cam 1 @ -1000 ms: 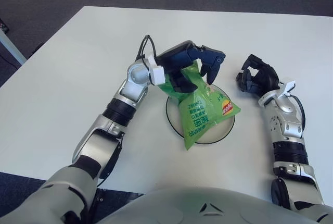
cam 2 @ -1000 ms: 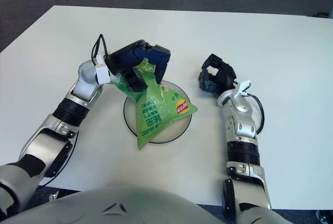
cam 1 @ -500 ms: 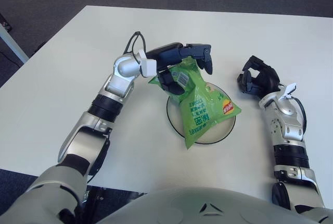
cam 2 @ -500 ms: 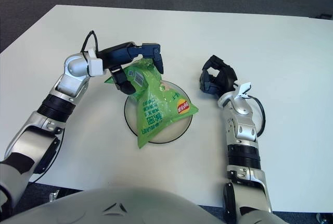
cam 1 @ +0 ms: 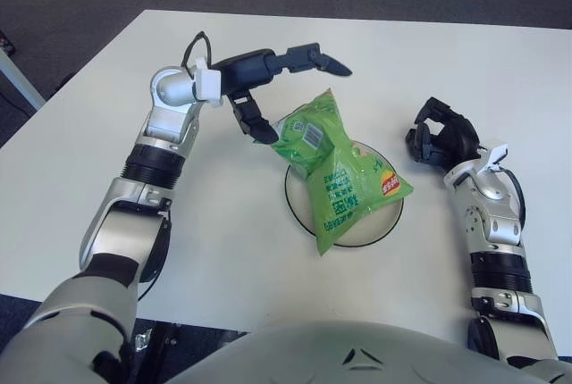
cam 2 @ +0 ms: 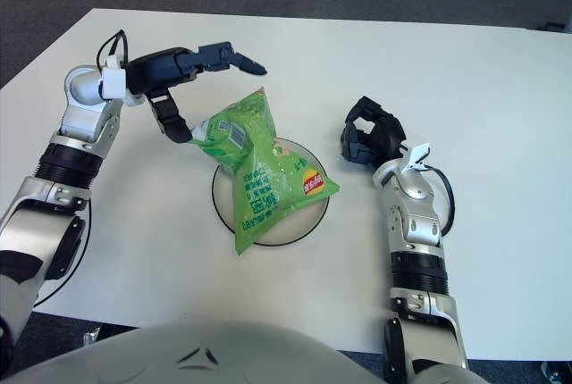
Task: Put the snack into the plate.
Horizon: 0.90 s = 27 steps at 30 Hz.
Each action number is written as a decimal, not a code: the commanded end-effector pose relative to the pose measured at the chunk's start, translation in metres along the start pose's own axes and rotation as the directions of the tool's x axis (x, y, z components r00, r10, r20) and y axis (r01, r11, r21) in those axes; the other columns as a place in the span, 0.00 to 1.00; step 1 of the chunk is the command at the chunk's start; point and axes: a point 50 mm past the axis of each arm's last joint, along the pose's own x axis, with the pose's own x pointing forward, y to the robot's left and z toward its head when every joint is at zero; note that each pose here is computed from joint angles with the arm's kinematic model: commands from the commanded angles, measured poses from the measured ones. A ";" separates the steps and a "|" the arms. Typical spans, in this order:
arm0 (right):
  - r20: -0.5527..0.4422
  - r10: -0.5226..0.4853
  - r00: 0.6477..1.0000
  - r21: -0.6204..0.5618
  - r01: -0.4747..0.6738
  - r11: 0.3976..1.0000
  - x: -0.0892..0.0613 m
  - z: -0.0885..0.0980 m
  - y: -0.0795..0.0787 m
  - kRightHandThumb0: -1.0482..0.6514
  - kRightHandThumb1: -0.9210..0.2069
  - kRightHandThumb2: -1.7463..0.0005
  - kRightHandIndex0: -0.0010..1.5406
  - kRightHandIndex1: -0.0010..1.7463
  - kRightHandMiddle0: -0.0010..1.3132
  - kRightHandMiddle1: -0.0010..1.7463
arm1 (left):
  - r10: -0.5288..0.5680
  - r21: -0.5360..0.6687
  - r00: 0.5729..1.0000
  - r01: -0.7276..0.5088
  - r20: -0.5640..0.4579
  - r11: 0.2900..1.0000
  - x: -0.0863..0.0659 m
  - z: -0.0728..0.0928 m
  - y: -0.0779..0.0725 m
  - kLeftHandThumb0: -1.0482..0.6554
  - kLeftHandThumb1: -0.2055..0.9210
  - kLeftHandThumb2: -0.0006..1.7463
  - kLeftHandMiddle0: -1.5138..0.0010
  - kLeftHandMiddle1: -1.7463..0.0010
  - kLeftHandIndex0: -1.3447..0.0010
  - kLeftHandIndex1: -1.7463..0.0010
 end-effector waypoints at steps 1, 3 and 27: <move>-0.140 -0.009 0.990 0.026 0.012 1.000 -0.009 -0.027 -0.001 0.33 0.53 0.25 0.85 1.00 0.46 1.00 | 0.091 0.003 0.995 -0.091 0.030 0.996 -0.005 0.005 0.008 0.10 0.79 0.33 0.97 0.82 1.00 0.75; -0.141 -0.006 0.990 0.025 0.010 1.000 -0.009 -0.027 -0.001 0.34 0.53 0.25 0.85 1.00 0.46 1.00 | 0.109 -0.003 0.993 -0.109 0.042 0.994 -0.007 0.006 0.012 0.10 0.81 0.32 0.95 0.81 1.00 0.72; -0.154 -0.003 0.988 0.025 0.007 1.000 -0.009 -0.030 -0.001 0.34 0.52 0.26 0.84 1.00 0.46 1.00 | 0.510 -0.442 0.816 -0.577 -0.272 0.687 -0.053 -0.061 0.031 0.01 1.00 0.42 0.94 0.76 1.00 0.75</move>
